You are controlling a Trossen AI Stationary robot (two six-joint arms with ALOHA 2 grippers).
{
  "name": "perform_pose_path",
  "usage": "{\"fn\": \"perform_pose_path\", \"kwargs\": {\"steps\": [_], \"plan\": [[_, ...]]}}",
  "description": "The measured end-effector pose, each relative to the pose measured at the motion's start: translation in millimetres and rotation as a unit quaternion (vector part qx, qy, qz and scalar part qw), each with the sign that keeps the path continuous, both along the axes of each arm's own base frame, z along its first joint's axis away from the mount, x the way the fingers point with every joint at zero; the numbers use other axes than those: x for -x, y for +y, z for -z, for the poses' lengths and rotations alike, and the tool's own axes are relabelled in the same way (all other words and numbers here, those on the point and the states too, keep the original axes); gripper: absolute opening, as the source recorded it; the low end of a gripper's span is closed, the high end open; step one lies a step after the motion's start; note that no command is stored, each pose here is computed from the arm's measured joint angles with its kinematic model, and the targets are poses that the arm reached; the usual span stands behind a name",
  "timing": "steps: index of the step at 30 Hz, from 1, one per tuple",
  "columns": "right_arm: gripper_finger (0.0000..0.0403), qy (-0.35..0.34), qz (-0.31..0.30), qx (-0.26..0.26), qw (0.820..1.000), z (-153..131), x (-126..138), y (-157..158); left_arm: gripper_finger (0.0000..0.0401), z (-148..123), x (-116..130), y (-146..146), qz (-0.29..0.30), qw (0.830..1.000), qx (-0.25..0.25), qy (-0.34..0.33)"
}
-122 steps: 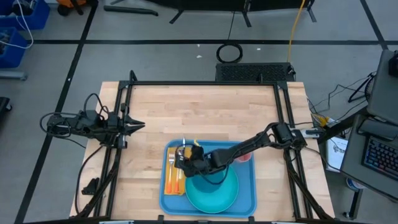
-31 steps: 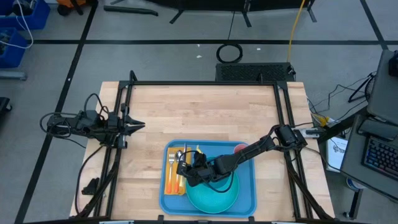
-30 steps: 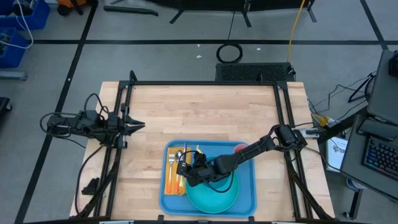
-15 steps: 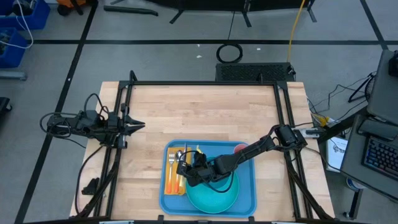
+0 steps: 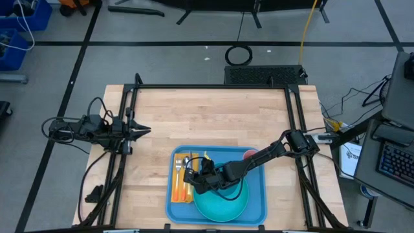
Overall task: Set up tray
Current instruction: Put the yellow knife to the right of the orange spoon on the orange napkin on the blue serving tray, then return to Home Position
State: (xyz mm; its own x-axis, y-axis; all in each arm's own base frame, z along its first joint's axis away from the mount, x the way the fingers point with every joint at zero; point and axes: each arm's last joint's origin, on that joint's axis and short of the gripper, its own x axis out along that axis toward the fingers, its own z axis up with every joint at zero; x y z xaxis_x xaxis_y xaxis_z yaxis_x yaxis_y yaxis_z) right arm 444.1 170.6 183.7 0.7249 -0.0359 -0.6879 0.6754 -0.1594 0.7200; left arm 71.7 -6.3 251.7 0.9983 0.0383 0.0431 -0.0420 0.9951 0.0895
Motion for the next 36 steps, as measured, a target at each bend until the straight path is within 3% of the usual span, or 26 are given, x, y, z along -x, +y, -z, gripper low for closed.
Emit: {"fn": "perform_pose_path", "kwargs": {"steps": [8,20,31,36], "plan": [[0.0104,0.0,-0.003,0.005,1.0,0,0,0,0.0044,0,0,0,0.0,1.0,0.001,0.0],[0.0102,-0.021,-0.021,0.021,0.999,-3,-5,-3,0.0044,0,0,0,0.0,1.0,0.001,0.0],[0.0089,-0.122,-0.07,0.127,0.982,-47,-9,-12,0.0044,0,0,0,0.0,1.0,0.0,0.0],[0.0089,-0.164,-0.108,0.188,0.962,-74,-5,-13,0.0044,0,0,0,0.0,1.0,0.0,0.0]]}}
